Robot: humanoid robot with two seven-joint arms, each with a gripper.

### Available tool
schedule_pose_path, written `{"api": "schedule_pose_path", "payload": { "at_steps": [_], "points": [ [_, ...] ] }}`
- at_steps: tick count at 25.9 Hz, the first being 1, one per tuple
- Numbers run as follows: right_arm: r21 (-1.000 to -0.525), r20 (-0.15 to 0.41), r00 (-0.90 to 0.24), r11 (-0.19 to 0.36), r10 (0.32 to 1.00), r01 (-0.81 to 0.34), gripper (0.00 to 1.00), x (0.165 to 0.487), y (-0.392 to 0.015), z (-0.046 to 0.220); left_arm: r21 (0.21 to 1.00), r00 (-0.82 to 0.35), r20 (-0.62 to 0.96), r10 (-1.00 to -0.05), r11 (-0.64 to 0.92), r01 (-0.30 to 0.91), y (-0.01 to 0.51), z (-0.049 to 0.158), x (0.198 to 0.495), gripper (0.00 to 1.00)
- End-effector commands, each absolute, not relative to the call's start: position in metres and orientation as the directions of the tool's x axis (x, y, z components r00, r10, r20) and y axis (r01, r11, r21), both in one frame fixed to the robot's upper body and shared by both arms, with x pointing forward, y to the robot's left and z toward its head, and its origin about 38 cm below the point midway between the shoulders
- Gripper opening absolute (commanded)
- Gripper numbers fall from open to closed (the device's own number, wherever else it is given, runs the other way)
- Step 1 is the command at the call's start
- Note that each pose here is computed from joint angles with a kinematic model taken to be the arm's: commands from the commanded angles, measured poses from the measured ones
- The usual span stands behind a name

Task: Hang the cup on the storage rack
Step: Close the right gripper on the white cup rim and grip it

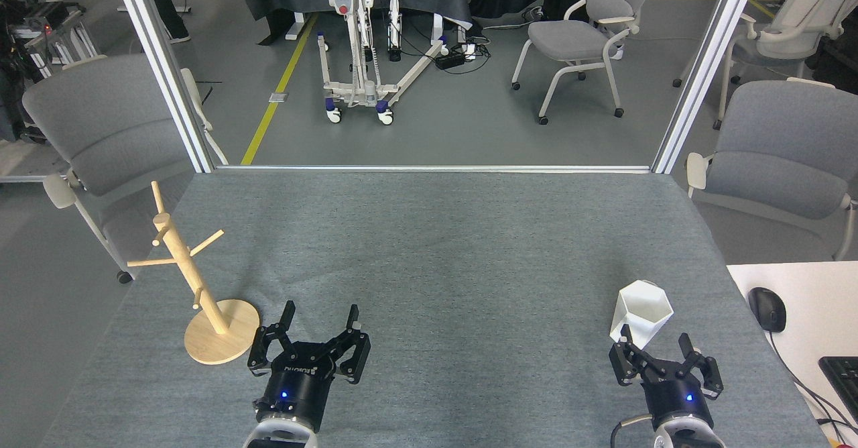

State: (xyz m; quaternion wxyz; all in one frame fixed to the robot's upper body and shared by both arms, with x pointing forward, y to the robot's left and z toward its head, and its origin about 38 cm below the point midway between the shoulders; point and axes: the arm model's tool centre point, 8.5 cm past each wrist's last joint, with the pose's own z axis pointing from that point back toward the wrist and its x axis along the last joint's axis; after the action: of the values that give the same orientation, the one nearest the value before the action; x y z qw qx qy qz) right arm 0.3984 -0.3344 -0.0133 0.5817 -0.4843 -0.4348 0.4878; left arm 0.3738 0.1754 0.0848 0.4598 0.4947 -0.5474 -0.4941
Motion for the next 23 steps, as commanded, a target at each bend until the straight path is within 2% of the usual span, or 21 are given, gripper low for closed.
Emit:
{"api": "schedule_pose_path", "payload": {
  "at_steps": [1, 11, 23],
  "points": [
    [-0.989, 0.027, 0.133, 0.046, 0.991, -0.144, 0.99, 0.405, -0.334, -0.009, 0.996, -0.088, 0.015, -0.996, 0.022, -0.087, 0.175, 0.085, 0.374, 1.00],
    [-0.992, 0.018, 0.129, 0.034, 0.991, -0.122, 0.99, 0.416, -0.338, 0.002, 0.997, -0.088, 0.015, -0.996, 0.022, -0.076, 0.175, 0.080, 0.374, 1.00],
    [-0.990, 0.015, 0.117, 0.031, 0.993, -0.135, 0.99, 0.427, -0.336, 0.002, 0.998, -0.088, 0.015, -0.996, 0.021, -0.064, 0.175, 0.075, 0.374, 1.00]
  ]
}}
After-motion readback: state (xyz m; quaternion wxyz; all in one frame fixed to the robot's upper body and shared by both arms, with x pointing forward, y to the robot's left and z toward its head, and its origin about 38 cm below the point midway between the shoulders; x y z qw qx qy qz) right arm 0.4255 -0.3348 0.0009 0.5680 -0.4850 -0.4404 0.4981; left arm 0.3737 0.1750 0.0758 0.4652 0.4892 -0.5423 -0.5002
